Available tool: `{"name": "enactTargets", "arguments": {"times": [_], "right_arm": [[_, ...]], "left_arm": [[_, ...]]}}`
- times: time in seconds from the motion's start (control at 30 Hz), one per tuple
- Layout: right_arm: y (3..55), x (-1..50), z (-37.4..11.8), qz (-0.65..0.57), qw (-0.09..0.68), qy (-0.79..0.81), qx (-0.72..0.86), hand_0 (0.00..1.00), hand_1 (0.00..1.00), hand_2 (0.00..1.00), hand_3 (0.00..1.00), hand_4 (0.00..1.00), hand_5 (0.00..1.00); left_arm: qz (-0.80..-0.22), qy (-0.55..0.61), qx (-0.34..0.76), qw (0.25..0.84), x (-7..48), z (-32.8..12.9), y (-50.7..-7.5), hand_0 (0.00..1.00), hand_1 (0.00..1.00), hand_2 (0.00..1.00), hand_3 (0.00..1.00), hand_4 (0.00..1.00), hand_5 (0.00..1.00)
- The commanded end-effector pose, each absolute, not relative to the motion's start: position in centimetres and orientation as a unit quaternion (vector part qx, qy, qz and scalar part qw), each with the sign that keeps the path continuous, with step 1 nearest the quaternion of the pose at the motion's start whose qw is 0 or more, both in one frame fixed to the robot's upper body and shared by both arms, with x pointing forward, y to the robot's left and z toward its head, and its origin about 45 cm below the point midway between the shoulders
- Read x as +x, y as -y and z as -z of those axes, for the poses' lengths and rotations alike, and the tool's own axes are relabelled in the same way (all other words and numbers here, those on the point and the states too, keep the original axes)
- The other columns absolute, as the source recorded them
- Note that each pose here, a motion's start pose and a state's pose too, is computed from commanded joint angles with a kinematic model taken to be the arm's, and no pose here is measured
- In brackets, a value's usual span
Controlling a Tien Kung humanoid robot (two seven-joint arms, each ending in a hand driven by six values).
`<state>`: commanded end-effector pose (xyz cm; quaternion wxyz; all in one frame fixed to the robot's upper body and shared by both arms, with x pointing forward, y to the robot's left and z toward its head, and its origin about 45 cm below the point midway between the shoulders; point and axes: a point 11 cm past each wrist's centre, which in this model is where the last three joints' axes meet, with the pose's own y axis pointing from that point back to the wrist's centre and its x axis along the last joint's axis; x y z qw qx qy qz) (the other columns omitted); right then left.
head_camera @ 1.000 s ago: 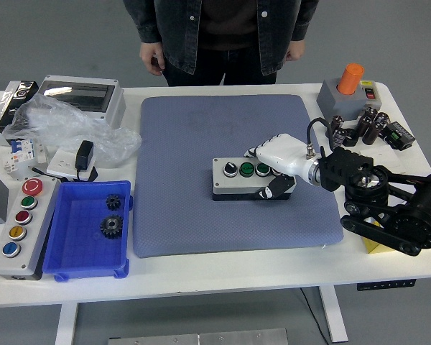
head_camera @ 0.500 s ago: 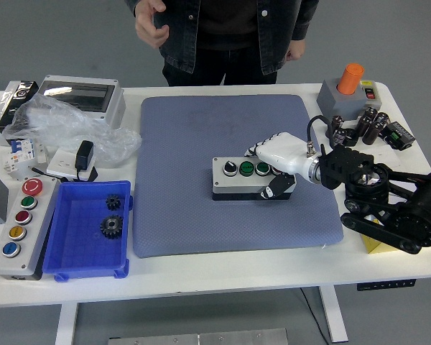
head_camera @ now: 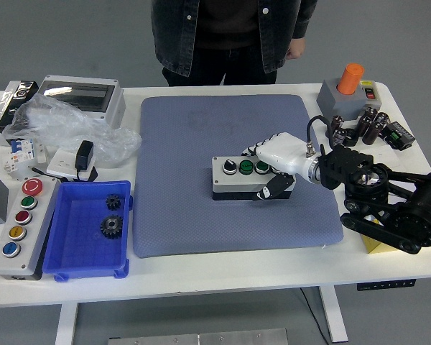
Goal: Pick up the button,place it on the desk,press the button,press the button
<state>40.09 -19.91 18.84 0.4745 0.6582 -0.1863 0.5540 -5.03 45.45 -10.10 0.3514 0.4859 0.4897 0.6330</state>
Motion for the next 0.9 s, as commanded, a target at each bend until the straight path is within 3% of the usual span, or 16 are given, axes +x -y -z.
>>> {"name": "enactTargets", "arguments": {"times": [0.57,0.9], "right_arm": [[20.4,40.7,-24.2,-0.553,0.431,0.263,0.663,0.772,0.749,0.814,0.895,0.998,0.568],[23.9,38.4,-28.0,-0.535,0.415,0.342,0.651,0.770,0.747,0.814,0.896,0.998,0.573]], "left_arm": [[-0.632,-0.489,0.486,0.353,-5.0,10.1,-45.4,0.712,0.758,0.691,0.711,0.751,0.457],[-0.632,-0.490,0.487,0.352,-5.4,10.2,-45.3,0.712,0.759,0.691,0.709,0.748,0.459]]}}
